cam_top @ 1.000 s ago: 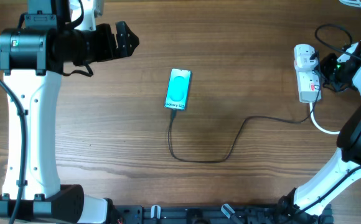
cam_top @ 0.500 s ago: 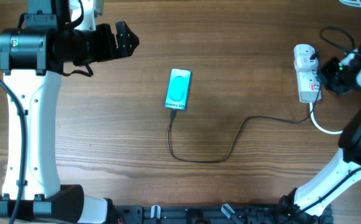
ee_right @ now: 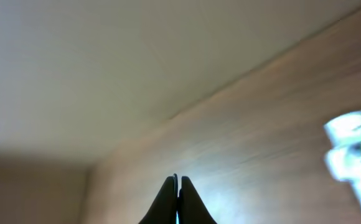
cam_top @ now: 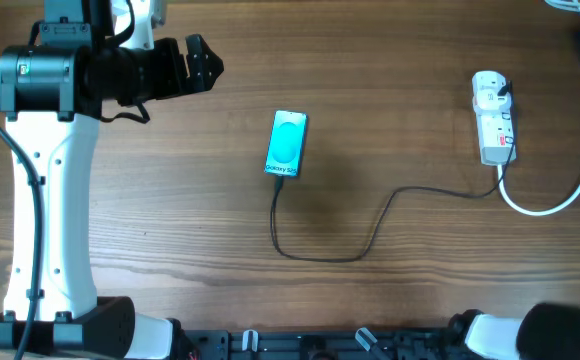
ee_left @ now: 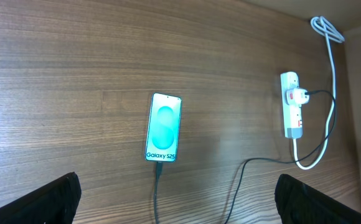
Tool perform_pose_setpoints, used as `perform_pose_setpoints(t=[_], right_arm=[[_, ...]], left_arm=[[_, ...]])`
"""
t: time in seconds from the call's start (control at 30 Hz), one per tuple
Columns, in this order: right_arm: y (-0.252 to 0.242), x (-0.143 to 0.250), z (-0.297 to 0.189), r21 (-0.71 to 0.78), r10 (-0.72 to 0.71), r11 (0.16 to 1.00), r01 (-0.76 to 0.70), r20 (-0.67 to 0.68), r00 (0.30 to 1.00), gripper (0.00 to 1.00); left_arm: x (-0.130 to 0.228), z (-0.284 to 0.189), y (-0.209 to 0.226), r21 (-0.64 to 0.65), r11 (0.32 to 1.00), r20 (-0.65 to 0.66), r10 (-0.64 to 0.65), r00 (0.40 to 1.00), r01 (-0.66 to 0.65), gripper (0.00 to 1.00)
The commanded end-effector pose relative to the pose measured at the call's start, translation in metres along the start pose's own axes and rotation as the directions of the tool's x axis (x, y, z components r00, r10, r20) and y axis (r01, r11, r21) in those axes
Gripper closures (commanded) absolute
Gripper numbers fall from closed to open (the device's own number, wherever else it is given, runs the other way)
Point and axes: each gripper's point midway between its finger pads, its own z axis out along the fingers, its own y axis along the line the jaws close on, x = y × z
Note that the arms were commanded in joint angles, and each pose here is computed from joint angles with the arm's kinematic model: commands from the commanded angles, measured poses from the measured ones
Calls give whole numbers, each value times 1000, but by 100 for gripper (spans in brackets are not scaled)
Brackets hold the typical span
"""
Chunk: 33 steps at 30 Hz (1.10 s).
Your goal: Plug charger to phone and switch on socket
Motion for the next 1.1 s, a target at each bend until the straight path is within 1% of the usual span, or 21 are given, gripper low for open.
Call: perform_pose_setpoints(t=[0.0,0.03,0.1,0.13,0.2,0.27,0.33,0.43,0.57,0.63,0.67,0.7,0.73,0.77,0.8,0.9,0.93,0.97,1.0,1.07], right_arm=[[11,40,19,147,-112,981,125,-96,989,96],[7,52,22,206,-116,968,141,-130,985,96],[-9,87,24,367,-115,908,201,-244,963,96],[-14,96,21,408,-109,886,219,-274,955,96],[-23,118,9,475,-79,844,249,-349,934,96],[-27,136,-13,513,-31,820,255,-406,913,96],[-24,145,-31,522,-16,813,258,-423,906,96],[-12,155,-62,517,-28,816,259,-412,911,96],[13,163,-110,483,-105,834,266,-335,937,96],[31,168,-122,386,-219,857,341,-327,920,96],[49,173,-131,293,-308,869,399,-311,899,96],[64,178,-140,211,-386,868,450,-284,878,96],[74,182,-148,170,-427,863,475,-253,868,95],[75,180,-159,198,-438,857,476,-207,875,85],[70,175,-170,259,-444,841,474,-167,880,0],[70,180,-183,280,-453,835,474,-138,881,0],[69,183,-185,278,-452,835,476,-147,880,0],[64,182,-187,300,-482,807,508,-163,861,0],[63,183,-187,297,-493,799,522,-173,853,0],[62,184,-187,298,-488,801,520,-178,854,0]], left_arm=[[-1,-2,1,-8,1000,7,7,1000,-7,0],[-1,-2,1,-8,1000,7,7,1000,-7,0],[-1,-2,1,-9,1000,7,7,1000,-7,0],[-1,-2,1,-8,1000,7,7,1000,-7,0],[-1,-2,1,-8,1000,7,7,1000,-7,0],[-1,-2,1,-8,1000,7,7,1000,-7,0],[-1,-2,1,-8,1000,7,7,1000,-7,0],[-1,-2,1,-8,1000,7,7,1000,-7,0],[-1,-2,1,-8,1000,7,7,1000,-7,0],[-1,-2,1,-8,1000,7,7,1000,-7,0],[-1,-2,1,-8,1000,7,7,1000,-7,0],[-1,-2,1,-8,1000,7,7,1000,-7,0],[-1,-2,1,-8,1000,7,7,1000,-7,0],[-1,-2,1,-8,1000,7,7,1000,-7,0],[-1,-2,1,-8,1000,7,7,1000,-7,0],[-1,-2,1,-8,1000,7,7,1000,-7,0],[-1,-2,1,-8,1000,7,7,1000,-7,0],[-1,-2,1,-8,1000,7,7,1000,-7,0],[-1,-2,1,-8,1000,7,7,1000,-7,0],[-1,-2,1,-8,1000,7,7,1000,-7,0]])
